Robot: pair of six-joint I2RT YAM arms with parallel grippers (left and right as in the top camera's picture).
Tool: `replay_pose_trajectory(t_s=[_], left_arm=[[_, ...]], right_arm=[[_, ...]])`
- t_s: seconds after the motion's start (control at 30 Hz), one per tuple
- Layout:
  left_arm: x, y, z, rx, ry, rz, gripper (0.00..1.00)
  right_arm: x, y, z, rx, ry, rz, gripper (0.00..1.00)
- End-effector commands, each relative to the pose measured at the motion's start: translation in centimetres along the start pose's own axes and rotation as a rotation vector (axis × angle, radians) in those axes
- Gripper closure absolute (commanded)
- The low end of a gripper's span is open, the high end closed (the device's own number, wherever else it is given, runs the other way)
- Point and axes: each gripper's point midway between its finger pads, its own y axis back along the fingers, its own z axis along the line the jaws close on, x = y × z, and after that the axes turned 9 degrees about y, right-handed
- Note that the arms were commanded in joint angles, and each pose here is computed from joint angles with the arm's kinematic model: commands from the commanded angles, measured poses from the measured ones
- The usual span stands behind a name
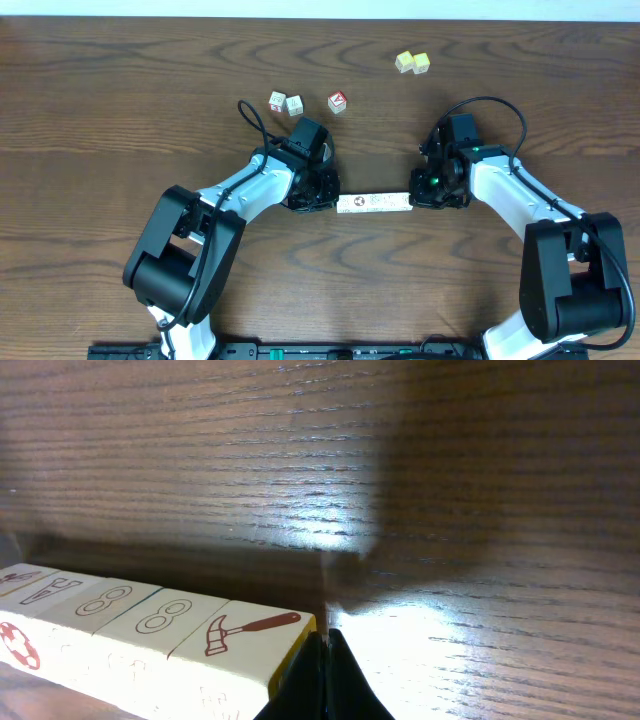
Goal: Lift 5 blocks
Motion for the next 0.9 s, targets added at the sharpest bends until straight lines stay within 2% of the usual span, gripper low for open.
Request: replay_pose_trajectory(t_s=[0.0,0.87], left_arm=[[1.2,0.6,-2.2,0.094,-0.039,0.055,0.93],[1.2,2.9,-3.8,0.135,-0.069,0.013,0.93]], right_arm=[[-0.7,0.7,2.5,-0.111,0.012,-0.016,0.99],[-1.2,2.2,3.2,-0.123,0.026,-0.047,0.99]])
